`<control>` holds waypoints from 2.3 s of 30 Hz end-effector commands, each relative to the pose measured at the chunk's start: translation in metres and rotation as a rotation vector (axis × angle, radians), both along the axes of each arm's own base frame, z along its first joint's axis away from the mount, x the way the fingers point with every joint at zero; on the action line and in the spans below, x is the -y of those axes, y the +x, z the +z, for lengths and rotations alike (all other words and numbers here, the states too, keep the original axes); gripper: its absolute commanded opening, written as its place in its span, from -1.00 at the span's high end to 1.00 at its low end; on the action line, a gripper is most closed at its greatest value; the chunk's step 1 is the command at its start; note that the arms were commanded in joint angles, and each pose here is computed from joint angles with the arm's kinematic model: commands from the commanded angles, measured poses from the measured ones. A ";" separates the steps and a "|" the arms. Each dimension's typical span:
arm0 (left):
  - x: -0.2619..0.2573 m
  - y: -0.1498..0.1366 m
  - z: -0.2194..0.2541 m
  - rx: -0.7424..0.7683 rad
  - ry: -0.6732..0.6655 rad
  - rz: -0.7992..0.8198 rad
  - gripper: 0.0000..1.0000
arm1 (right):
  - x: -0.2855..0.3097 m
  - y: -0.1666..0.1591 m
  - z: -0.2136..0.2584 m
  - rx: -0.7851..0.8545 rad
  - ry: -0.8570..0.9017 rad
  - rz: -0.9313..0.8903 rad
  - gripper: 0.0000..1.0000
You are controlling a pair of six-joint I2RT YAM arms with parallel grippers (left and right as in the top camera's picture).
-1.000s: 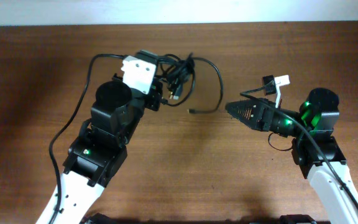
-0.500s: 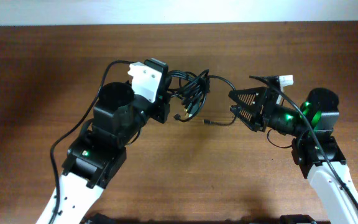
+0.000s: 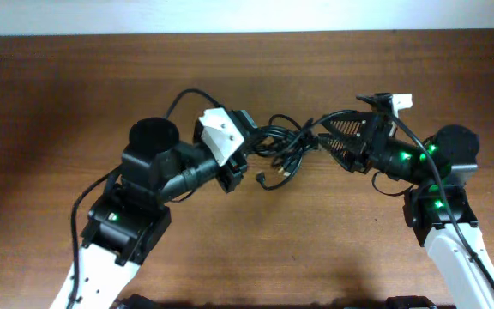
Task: Untangle cables
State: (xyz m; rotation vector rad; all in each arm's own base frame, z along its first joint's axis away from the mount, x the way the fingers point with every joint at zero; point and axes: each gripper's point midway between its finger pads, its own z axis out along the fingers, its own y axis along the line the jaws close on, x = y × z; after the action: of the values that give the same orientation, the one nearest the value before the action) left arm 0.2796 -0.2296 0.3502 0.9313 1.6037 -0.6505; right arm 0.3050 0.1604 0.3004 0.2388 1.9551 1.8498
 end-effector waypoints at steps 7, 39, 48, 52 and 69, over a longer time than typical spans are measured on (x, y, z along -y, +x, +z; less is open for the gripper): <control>0.021 0.019 -0.012 0.111 0.062 -0.103 1.00 | -0.009 -0.026 0.006 0.008 0.009 0.152 -0.97; 0.042 0.045 -0.044 -0.164 -0.019 0.158 1.00 | -0.004 -0.011 0.006 -0.015 0.019 0.055 0.07; 0.050 0.044 -0.039 -0.144 -0.037 0.133 1.00 | -0.004 -0.010 0.006 -0.004 0.014 0.055 0.07; 0.053 0.040 -0.039 -0.150 -0.041 0.105 1.00 | -0.003 -0.010 0.006 0.000 0.012 0.051 0.08; 0.022 0.064 -0.049 -0.434 -0.250 0.421 1.00 | -0.003 -0.008 0.006 -0.001 0.012 0.039 0.08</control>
State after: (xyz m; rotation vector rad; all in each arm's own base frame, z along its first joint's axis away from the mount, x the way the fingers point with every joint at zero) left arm 0.3445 -0.2494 0.2837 0.3552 1.9923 -0.6655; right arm 0.2966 0.1640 0.3015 0.2224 1.9841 1.9072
